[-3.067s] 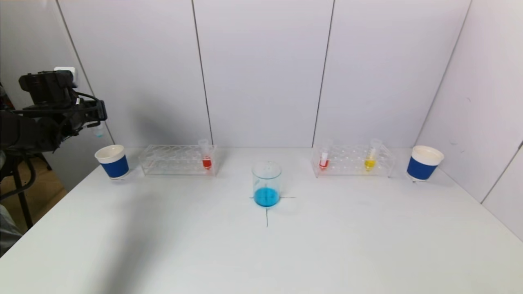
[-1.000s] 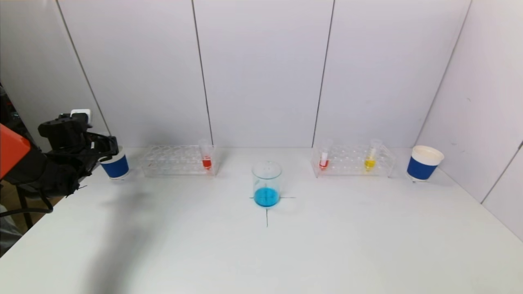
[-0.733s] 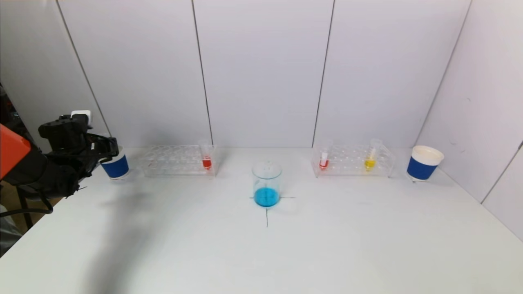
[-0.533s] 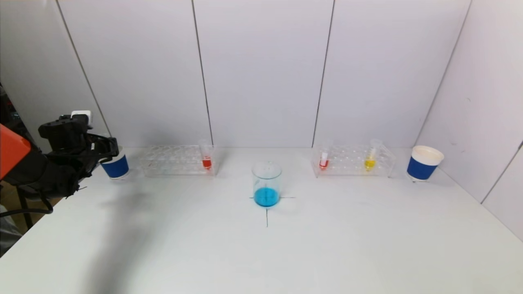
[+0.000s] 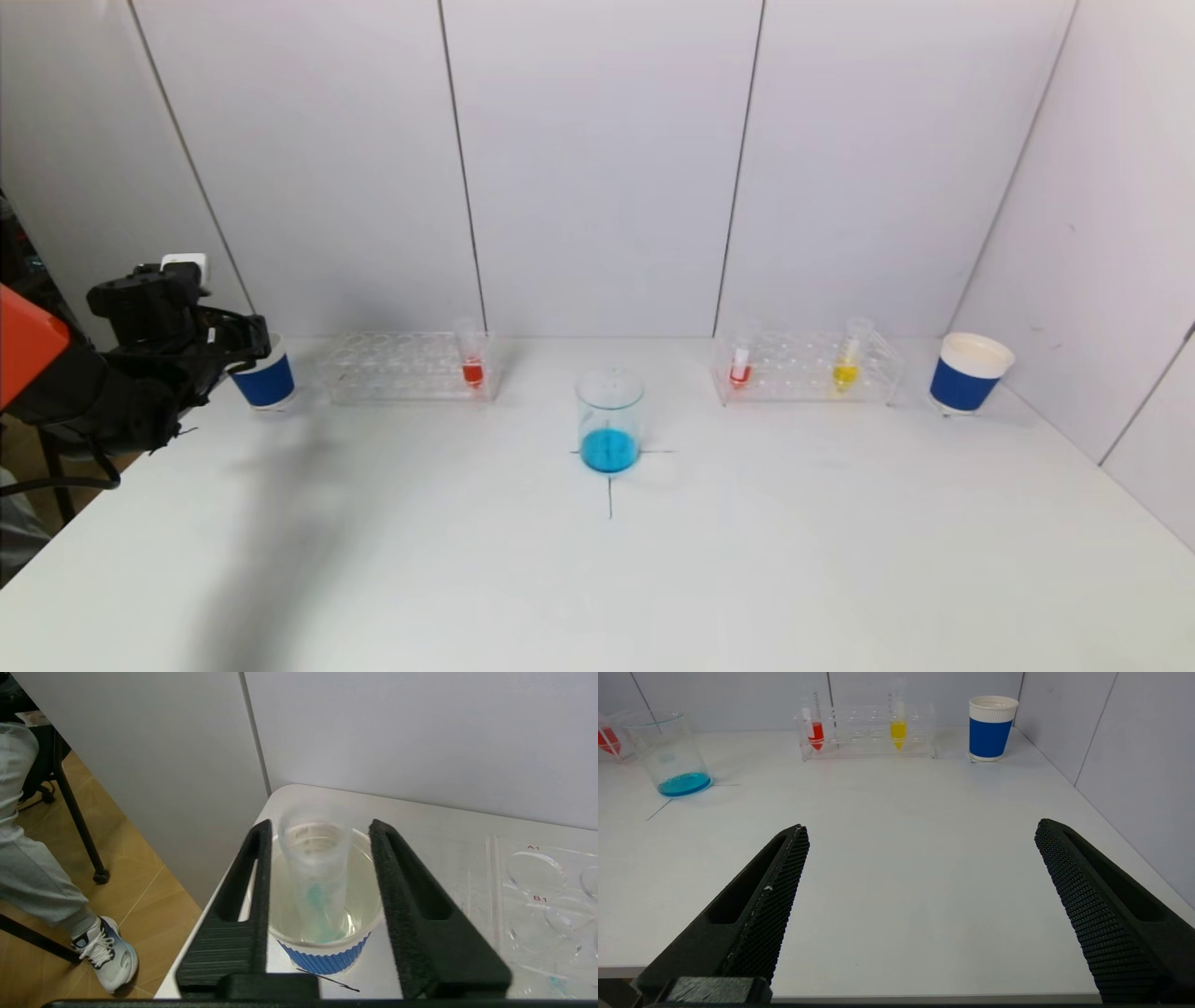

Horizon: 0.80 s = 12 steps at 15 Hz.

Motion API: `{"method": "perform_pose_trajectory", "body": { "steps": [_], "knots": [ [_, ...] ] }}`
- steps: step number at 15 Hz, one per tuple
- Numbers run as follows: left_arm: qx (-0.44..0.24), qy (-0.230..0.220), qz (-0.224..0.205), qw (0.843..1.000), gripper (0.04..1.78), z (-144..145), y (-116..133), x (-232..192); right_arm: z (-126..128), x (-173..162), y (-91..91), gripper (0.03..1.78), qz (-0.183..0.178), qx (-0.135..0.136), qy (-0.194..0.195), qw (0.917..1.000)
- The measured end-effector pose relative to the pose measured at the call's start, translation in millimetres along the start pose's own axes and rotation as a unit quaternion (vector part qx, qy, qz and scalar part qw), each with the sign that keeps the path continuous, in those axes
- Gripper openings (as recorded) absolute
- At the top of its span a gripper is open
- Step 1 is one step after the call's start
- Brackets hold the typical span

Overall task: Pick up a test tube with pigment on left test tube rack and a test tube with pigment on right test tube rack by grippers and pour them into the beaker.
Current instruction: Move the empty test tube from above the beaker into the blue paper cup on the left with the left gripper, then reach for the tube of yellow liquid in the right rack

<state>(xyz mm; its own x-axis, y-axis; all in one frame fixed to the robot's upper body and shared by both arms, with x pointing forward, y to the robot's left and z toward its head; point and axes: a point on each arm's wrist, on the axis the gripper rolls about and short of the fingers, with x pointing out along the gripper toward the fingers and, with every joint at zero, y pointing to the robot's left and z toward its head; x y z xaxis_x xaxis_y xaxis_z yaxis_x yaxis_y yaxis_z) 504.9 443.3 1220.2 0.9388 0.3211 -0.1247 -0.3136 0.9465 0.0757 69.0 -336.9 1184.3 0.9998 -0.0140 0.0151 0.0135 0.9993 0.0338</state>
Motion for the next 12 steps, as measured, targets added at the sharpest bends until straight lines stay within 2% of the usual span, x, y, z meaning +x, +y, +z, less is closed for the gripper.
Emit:
{"method": "perform_pose_trajectory", "body": {
  "steps": [3,6,8,12],
  "knots": [
    [0.0,-0.001,0.0,1.0,1.29,0.6,0.1,-0.4,0.0,0.0,0.0,1.76,0.0,0.0,0.0,1.0],
    [0.0,-0.003,0.0,1.0,1.63,2.5,0.2,-1.1,0.0,0.0,0.0,1.76,0.0,0.0,0.0,1.0],
    [-0.002,-0.009,-0.007,1.0,1.74,7.6,0.8,-4.2,0.0,0.0,0.0,1.76,0.0,0.0,0.0,1.0],
    [-0.01,-0.028,-0.029,0.999,1.76,30.3,3.2,-29.6,0.0,0.0,0.0,1.76,0.0,0.0,0.0,1.0]
  ]
}}
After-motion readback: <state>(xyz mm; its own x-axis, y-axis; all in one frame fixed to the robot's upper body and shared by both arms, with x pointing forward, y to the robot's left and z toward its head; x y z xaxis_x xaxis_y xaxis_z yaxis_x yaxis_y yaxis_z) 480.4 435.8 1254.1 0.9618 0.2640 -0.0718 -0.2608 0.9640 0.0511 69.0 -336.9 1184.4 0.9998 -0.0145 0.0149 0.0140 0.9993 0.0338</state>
